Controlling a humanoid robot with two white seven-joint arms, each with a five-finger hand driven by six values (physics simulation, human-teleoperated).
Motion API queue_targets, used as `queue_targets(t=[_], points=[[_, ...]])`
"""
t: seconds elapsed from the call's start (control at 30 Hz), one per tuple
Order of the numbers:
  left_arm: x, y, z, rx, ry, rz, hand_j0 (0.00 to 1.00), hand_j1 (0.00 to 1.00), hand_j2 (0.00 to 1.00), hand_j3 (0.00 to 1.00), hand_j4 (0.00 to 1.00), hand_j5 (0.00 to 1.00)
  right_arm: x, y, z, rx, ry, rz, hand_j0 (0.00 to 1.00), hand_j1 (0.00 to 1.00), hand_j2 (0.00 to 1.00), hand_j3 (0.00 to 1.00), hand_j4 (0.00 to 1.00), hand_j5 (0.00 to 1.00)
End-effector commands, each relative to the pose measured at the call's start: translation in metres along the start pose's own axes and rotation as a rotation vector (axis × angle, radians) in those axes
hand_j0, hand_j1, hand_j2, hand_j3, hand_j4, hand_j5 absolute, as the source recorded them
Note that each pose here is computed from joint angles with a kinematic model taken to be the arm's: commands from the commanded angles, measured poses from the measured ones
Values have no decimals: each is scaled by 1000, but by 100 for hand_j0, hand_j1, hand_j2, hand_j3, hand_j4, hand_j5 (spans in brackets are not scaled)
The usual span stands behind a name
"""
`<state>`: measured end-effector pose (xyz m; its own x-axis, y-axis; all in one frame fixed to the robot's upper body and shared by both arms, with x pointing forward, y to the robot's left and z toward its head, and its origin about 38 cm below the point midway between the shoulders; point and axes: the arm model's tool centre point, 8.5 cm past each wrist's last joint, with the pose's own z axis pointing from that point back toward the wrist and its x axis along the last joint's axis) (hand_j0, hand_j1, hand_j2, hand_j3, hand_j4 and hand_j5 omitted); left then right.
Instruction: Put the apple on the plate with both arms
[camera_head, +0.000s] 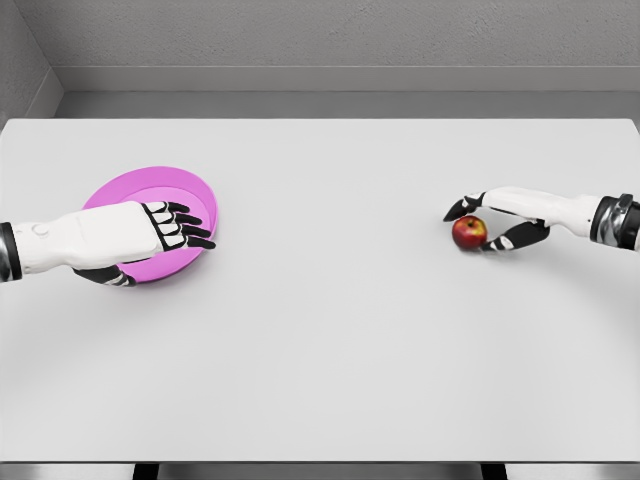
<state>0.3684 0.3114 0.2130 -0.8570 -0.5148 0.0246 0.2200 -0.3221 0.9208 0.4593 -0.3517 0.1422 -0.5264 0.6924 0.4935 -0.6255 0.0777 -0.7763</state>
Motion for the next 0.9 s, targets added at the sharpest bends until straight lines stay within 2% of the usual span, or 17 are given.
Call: queue_targets(t=[0.0, 0.3, 0.4, 0.43, 0.5, 0.57, 0.63, 0.73, 0.77, 0.8, 0.83, 0.87], points=[[0, 1, 0, 4, 0, 6, 100, 100, 100, 100, 100, 100, 0, -1, 1, -7, -1, -6, 55, 55, 55, 55, 55, 55], [0, 1, 1, 3, 1, 5, 100, 100, 100, 100, 100, 100, 6, -2, -6, -20, -31, -19, 55, 55, 55, 55, 55, 55], [-1, 1, 1, 4, 2, 4, 100, 100, 100, 100, 100, 100, 16, -7, -9, -65, -97, -74, 56, 56, 56, 56, 56, 56], [-1, 1, 1, 4, 2, 4, 100, 100, 100, 100, 100, 100, 30, -6, -17, -53, -149, -74, 56, 56, 56, 56, 56, 56], [-1, 2, 1, 5, 2, 3, 100, 100, 100, 100, 100, 100, 70, -8, -39, -21, -291, -79, 56, 56, 56, 56, 56, 56], [-1, 2, 1, 5, 2, 3, 100, 100, 100, 100, 100, 100, 114, -16, -63, -11, -425, -39, 56, 56, 56, 56, 56, 56], [0, 1, 1, 3, 1, 5, 100, 100, 100, 100, 100, 100, 141, -20, -86, -7, -499, -23, 56, 56, 56, 56, 56, 56], [0, 0, 1, 2, 2, 4, 100, 100, 100, 100, 100, 100, 146, -19, -92, -3, -508, -20, 56, 56, 56, 56, 56, 56], [0, 0, 1, 2, 2, 4, 100, 100, 100, 100, 100, 100, 142, -27, -88, -22, -499, -15, 58, 58, 58, 58, 58, 58], [0, 0, 0, 3, 1, 4, 100, 100, 100, 100, 100, 100, 128, -43, -76, -95, -466, -33, 69, 69, 69, 69, 69, 69], [0, 0, 0, 3, 1, 4, 100, 100, 100, 100, 100, 100, 111, -54, -65, -156, -427, -59, 76, 76, 76, 76, 76, 76], [0, 0, 0, 3, 1, 4, 100, 100, 100, 100, 100, 100, 101, -63, -55, -197, -404, -67, 88, 88, 88, 88, 88, 88]])
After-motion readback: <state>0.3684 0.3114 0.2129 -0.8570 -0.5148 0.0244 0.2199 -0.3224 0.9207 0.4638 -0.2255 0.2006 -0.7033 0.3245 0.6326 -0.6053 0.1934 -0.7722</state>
